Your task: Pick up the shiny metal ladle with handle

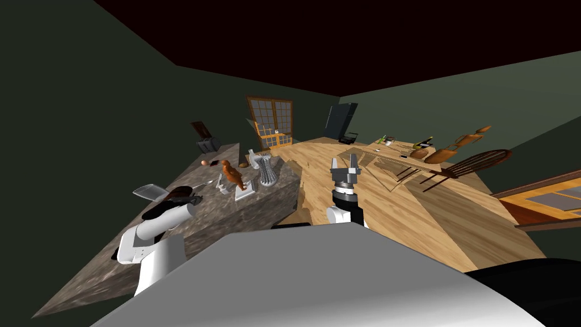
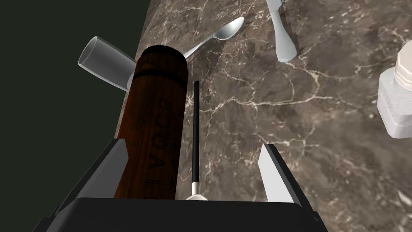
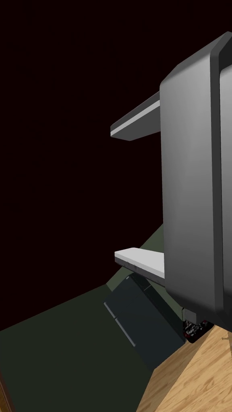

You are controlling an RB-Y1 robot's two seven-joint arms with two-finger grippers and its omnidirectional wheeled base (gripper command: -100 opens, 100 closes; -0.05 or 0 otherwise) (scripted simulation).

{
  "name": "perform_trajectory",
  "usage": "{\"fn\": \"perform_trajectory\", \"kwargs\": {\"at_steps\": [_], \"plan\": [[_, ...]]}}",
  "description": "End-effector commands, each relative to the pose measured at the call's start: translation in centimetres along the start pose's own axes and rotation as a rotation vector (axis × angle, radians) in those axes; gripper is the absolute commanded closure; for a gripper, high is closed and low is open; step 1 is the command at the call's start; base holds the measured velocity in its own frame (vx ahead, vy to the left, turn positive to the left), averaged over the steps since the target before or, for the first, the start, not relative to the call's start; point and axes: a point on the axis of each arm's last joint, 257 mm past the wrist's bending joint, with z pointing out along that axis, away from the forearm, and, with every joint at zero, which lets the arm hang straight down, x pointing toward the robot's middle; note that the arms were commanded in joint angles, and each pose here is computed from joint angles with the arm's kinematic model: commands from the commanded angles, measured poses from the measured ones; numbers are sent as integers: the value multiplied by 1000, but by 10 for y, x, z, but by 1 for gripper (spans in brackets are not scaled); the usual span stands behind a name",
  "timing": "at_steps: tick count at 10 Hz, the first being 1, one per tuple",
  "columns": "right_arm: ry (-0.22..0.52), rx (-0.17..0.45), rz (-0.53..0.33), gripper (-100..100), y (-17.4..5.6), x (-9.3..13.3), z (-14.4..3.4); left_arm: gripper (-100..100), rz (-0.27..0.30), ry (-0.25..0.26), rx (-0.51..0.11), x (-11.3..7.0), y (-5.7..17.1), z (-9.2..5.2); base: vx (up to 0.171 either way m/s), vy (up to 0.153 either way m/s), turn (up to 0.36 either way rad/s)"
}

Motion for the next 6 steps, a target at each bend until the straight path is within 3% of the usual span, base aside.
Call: {"fn": "perform_trajectory", "kwargs": {"at_steps": [1, 2, 4, 5, 6], "plan": [[0, 0, 0, 0, 0, 0, 0, -100, -48, -55, -6, -15, -6, 3, 37, -25, -20], [0, 0, 0, 0, 0, 0, 0, -100, -48, -62, -11, -17, -5, 3, 30, -17, -6], [0, 0, 0, 0, 0, 0, 0, -100, -125, -147, -17, -46, -13, 5, 41, -28, -7], [0, 0, 0, 0, 0, 0, 0, -100, -125, -158, -24, -48, -12, 4, 33, -23, 4], [0, 0, 0, 0, 0, 0, 0, -100, -160, -202, -29, -63, -14, 4, 31, -18, 1]]}}
